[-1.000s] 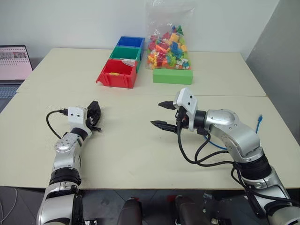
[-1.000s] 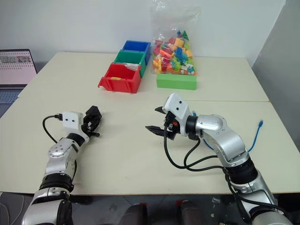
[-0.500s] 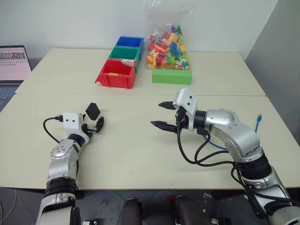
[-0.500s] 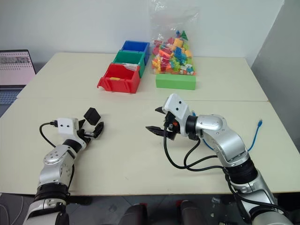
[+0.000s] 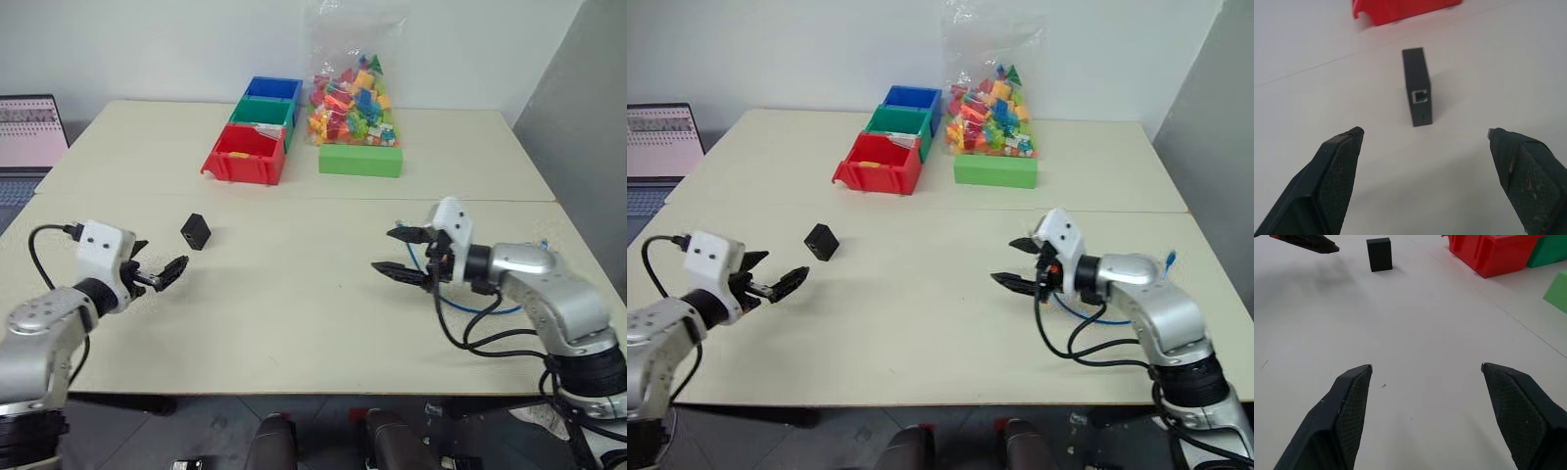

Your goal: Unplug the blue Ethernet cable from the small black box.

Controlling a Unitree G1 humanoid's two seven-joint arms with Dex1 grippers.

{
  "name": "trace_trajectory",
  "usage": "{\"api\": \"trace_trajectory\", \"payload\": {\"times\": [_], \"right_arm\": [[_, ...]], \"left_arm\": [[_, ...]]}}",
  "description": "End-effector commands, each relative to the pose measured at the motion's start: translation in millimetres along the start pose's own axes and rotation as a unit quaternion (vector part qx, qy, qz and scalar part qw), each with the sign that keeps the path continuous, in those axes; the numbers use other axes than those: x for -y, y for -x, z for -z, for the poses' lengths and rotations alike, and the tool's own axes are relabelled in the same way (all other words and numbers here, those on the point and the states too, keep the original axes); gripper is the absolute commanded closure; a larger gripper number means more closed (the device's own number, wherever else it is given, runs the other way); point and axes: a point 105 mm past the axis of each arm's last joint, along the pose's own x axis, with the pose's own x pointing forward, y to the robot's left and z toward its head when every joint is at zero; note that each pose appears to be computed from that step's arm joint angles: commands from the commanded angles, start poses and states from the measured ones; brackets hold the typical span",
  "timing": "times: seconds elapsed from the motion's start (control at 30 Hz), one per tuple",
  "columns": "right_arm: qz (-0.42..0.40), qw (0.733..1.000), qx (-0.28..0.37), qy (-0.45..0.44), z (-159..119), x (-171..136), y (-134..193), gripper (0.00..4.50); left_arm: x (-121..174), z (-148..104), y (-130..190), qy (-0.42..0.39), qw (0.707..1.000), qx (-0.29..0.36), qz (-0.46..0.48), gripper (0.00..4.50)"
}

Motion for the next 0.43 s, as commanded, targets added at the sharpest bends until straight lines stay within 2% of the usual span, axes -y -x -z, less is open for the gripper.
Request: {"api": "trace_trajectory", "payload": {"times": [0.03, 0.13, 0.43], "right_arm": [[-0.021, 1.0, 0.022, 0.007, -15.7, 0.2, 20.3, 0.72], [-0.026, 0.999, 0.026, 0.005, -18.6, 1.7, 25.9, 0.72], [-0.036, 0.999, 0.023, 0.003, -16.3, -1.4, 26.2, 0.72]], "left_arm": [[2.8, -29.1, 13.6, -0.026, 0.998, 0.017, 0.054, 0.15], [9.0, -38.3, 20.2, -0.021, 0.995, 0.024, 0.097, 0.15], [16.3, -38.9, 26.4, -0.021, 0.992, 0.02, 0.127, 0.15]]}}
